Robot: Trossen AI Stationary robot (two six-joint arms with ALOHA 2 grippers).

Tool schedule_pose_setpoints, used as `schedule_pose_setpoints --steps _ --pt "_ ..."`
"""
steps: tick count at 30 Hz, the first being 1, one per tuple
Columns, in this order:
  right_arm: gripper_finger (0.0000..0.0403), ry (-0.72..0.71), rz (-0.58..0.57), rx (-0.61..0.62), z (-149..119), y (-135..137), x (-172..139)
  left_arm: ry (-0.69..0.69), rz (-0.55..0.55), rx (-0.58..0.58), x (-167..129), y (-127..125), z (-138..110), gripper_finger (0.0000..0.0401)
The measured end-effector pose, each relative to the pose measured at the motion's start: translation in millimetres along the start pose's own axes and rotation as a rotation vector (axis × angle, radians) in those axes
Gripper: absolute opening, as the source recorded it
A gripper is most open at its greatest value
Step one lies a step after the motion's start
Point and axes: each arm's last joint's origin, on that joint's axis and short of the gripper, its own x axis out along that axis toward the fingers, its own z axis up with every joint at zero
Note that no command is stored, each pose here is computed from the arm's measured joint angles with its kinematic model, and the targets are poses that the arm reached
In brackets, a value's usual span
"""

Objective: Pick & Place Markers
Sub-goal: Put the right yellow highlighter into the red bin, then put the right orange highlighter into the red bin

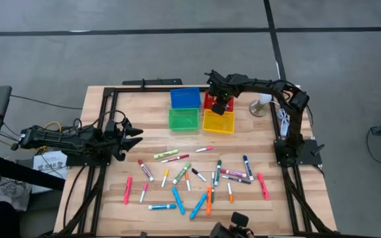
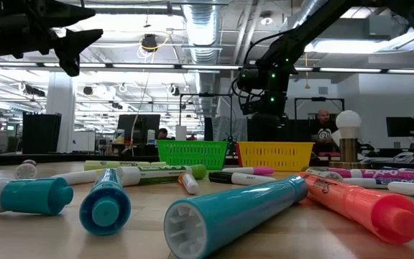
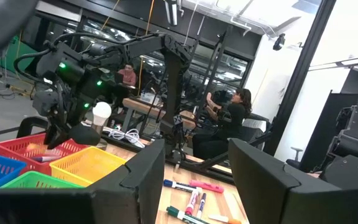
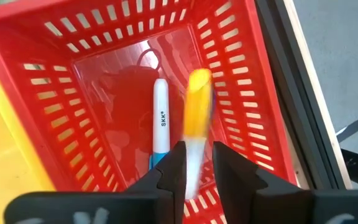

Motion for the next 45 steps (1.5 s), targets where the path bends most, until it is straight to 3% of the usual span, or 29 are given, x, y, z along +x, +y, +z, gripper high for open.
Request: schedule_pose_setpoints --steps 13,21,27,38,45 --pt "0.0082 -0.035 -0.002 -0.027 11 9 -12 0.0 0.0 0.0 0 0 0 0.0177" --pt "0.0082 -0.113 -0.008 -0.056 38 13 -53 0.0 0.0 0.0 0 0 0 0.0177" --pt "0.0082 -0.184 0.009 -0.106 46 32 -87 0.0 0.0 0.0 0 0 0 0.0177" --pt "0.0082 -0.366 0.114 -0.085 19 83 -179 0.0 0.0 0.0 0 0 0 0.0177" --pt "0.0082 -0.421 0.201 -0.047 -5 121 -219 0.0 0.0 0.0 0 0 0 0.0177"
